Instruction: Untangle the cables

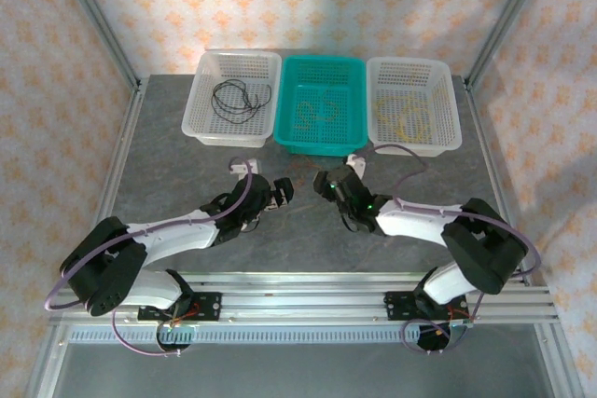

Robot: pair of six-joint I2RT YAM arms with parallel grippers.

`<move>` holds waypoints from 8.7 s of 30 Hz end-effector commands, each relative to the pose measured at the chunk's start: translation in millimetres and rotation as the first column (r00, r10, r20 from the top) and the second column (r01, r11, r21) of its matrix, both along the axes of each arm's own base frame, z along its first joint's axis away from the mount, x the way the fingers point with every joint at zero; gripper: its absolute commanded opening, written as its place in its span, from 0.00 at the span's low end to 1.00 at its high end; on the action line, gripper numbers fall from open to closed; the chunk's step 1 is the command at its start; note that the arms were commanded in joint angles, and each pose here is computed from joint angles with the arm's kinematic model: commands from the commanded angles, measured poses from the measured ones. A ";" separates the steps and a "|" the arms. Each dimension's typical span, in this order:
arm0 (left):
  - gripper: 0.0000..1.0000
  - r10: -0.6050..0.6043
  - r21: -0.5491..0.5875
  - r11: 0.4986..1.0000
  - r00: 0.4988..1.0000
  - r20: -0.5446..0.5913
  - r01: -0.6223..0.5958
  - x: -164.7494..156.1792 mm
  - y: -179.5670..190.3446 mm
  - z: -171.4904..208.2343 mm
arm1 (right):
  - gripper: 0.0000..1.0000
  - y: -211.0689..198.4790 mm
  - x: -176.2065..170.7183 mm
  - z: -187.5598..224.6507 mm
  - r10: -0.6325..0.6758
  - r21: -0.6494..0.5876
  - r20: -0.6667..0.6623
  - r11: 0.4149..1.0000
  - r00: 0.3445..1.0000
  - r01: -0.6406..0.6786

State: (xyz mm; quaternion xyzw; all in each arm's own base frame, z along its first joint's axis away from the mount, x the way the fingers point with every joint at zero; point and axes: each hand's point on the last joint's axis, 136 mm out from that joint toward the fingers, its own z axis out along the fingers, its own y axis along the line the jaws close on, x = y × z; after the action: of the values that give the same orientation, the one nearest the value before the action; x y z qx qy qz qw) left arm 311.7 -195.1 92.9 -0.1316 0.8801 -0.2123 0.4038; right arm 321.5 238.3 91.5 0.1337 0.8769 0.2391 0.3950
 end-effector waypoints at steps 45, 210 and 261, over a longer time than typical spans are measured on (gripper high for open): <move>0.99 -0.006 -0.105 0.994 0.990 0.142 0.021 17.9 20.9 37.1 | 0.10 31.5 46.8 -23.3 -0.034 -0.077 0.000 0.996 0.999 0.034; 0.99 -0.056 0.106 0.994 0.870 0.490 0.005 110.8 4.5 223.2 | 1.00 -156.9 18.5 217.7 -0.126 -0.068 0.558 0.978 0.820 0.196; 1.00 0.175 0.324 0.806 0.724 0.667 -0.495 21.3 232.7 71.9 | 1.00 -266.7 35.8 44.0 -0.272 -0.312 0.587 0.793 0.763 0.523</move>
State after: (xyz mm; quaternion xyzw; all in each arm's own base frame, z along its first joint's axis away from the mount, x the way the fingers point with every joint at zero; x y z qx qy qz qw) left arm 327.4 47.7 144.2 -0.1214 0.7199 0.1147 0.6736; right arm 361.0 -25.9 121.3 0.1398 0.7521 -0.0618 0.6411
